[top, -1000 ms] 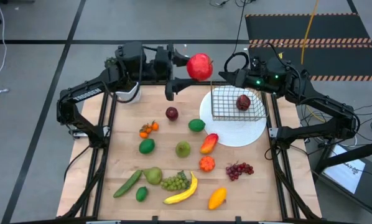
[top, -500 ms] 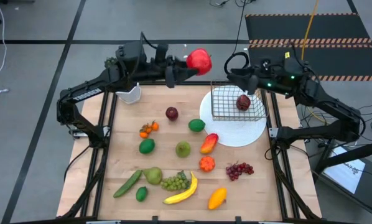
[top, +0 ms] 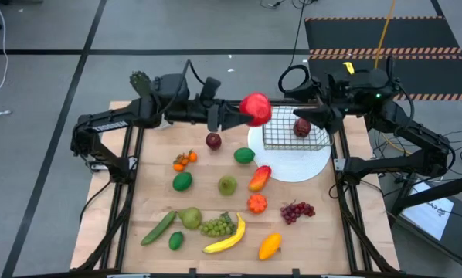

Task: Build produce basket
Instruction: Put the red apple into the gold wire basket

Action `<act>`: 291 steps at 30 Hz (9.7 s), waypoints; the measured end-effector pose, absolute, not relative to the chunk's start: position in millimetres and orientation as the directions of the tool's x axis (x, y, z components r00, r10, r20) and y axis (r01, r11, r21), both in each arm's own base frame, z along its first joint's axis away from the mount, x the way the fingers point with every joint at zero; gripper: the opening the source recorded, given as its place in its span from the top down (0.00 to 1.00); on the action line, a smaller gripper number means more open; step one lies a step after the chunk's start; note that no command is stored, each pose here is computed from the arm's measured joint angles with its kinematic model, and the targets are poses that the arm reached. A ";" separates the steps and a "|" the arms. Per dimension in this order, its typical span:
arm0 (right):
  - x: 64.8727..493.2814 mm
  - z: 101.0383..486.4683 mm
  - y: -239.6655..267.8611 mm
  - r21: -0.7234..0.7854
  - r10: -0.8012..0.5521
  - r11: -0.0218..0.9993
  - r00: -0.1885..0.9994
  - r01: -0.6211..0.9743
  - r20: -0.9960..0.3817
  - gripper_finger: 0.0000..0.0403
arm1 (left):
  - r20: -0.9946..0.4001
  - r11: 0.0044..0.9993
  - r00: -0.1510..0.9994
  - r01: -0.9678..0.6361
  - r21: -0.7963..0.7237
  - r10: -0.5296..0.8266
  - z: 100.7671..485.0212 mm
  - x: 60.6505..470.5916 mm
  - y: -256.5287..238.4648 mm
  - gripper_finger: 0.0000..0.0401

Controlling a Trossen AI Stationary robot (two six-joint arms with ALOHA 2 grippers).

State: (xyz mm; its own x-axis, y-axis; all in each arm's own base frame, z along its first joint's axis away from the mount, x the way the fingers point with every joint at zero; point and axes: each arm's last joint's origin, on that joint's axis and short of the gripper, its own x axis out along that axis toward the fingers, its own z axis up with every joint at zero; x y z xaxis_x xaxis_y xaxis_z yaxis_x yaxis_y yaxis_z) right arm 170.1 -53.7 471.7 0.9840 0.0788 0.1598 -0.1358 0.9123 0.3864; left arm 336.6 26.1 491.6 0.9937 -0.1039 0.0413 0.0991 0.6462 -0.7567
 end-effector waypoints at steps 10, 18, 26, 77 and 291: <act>175.9 474.2 -30.1 0.197 0.212 0.949 0.960 -0.247 0.185 0.13 | 0.009 0.625 0.995 0.071 -0.777 -0.102 476.5 357.5 6.0 0.16; 181.0 466.0 -22.0 0.189 0.227 0.951 0.967 -0.245 0.112 0.35 | -0.010 0.613 0.990 0.078 -0.786 -0.138 465.4 371.1 2.2 0.16; 180.6 455.6 -22.5 0.232 0.208 0.951 0.978 -0.204 0.008 0.56 | 0.004 0.616 0.988 0.098 -0.782 -0.153 463.8 375.4 -0.7 0.16; 180.8 458.2 -22.7 0.204 0.204 0.957 0.978 -0.206 0.034 0.77 | -0.027 0.677 0.987 0.090 -0.730 -0.160 461.1 374.8 0.0 0.16; 194.1 238.1 -137.6 0.414 -0.498 0.527 0.665 0.742 -0.557 0.14 | -0.696 0.669 0.688 -0.618 -0.413 0.205 363.4 306.4 89.5 0.01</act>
